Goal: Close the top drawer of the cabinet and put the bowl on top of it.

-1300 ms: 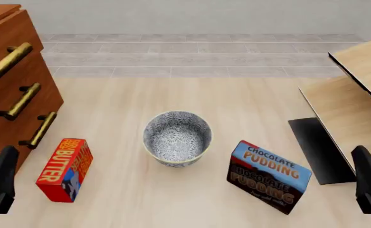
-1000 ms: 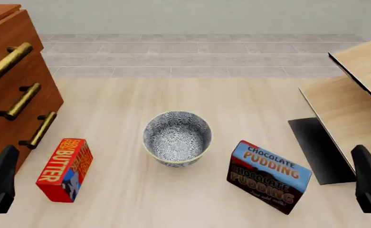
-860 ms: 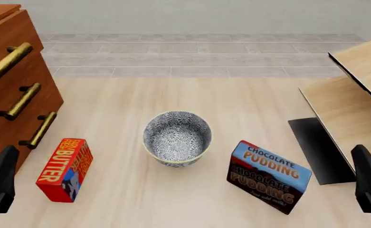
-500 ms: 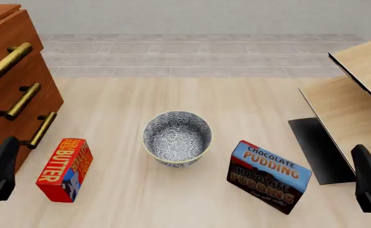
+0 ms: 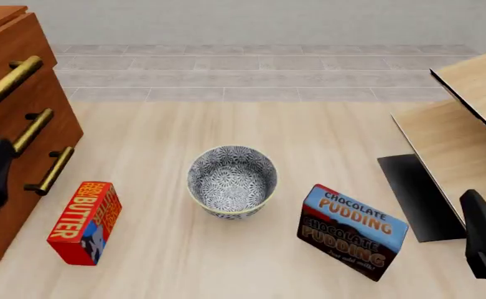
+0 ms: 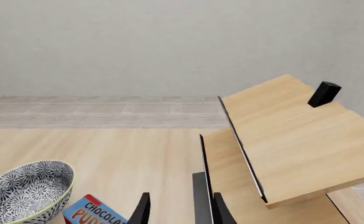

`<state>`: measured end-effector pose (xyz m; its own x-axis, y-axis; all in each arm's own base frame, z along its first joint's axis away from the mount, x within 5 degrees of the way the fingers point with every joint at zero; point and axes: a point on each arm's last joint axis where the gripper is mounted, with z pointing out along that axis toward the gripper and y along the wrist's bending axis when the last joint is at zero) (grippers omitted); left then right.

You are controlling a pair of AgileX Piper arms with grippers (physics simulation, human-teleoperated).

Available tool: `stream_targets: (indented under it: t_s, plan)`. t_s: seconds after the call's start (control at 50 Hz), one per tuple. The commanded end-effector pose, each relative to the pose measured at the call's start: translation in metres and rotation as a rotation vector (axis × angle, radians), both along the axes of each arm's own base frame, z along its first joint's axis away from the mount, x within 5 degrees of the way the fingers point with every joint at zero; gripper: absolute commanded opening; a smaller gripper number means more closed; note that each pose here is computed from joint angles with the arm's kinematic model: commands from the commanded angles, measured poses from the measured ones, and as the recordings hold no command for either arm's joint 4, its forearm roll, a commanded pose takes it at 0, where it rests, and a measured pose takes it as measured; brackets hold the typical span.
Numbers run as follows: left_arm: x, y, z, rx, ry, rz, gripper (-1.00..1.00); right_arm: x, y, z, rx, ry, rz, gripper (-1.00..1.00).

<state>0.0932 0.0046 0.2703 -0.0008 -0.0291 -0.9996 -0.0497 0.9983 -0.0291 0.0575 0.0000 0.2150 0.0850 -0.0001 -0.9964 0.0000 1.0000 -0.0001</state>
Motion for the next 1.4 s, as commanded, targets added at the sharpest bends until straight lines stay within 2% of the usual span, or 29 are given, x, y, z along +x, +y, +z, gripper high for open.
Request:
stream_targets:
  t_s: [0.02,0.2,0.84,1.4]
  plan:
    - [0.011,0.002,0.008,-0.002,0.027,0.01,1.0,0.0,0.0,0.0,0.0,-0.001,0.0,1.0]
    - [0.019,0.002,0.004,-0.021,0.057,0.009,1.0,0.0,0.0,0.0,0.0,0.0,0.0,1.0]
    - [0.041,0.009,0.002,-0.043,0.081,0.051,1.0,0.0,0.0,0.0,0.0,-0.001,0.0,1.0]
    - [0.054,0.026,-0.002,-0.069,0.089,0.156,1.0,0.0,0.0,0.0,0.0,-0.001,0.0,1.0]
